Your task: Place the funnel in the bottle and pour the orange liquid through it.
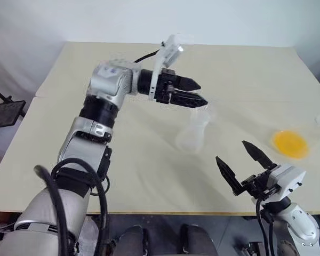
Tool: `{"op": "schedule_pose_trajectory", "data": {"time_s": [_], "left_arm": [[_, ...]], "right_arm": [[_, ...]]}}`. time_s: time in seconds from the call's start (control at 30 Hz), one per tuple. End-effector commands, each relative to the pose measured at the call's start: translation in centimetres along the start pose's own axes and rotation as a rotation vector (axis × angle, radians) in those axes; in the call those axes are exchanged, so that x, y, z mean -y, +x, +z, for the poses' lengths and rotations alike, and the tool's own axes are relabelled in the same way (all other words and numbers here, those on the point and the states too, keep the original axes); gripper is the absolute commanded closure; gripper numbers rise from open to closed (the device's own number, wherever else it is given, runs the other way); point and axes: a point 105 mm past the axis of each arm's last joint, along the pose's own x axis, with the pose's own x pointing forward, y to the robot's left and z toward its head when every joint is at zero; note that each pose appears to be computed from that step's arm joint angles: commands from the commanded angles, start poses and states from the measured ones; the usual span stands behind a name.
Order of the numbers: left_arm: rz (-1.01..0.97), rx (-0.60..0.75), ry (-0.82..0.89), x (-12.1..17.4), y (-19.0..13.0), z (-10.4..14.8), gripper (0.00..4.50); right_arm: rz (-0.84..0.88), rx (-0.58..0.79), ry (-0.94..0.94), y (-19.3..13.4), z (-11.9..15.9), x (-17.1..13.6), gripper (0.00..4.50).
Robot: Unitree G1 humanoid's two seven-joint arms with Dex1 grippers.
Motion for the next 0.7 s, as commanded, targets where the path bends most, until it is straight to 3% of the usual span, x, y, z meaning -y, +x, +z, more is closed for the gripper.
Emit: {"op": "schedule_pose_trajectory", "data": {"time_s": [0.03,0.13,0.3,0.47,0.7], "left_arm": [[0.021,0.160,0.166,0.8,-3.5,0.9,0.03],[0.092,0.235,0.233,1.3,-6.6,-0.8,0.03],[0.182,0.086,0.261,2.7,-9.8,-6.6,0.03],[0.280,0.130,0.181,3.9,-11.0,-9.8,0.03],[0.247,0.110,0.120,6.8,-9.5,-12.6,0.03]], "right_arm": [[-0.042,0.028,-0.053,-0.5,1.3,1.4,0.00],[-0.107,0.028,-0.083,-1.0,1.9,3.1,0.00],[-0.314,0.037,-0.165,-4.1,3.3,6.8,0.00],[-0.528,-0.007,-0.231,-9.3,4.0,9.0,0.00],[-0.818,-0.055,-0.222,-15.7,3.5,10.0,0.00]]}}
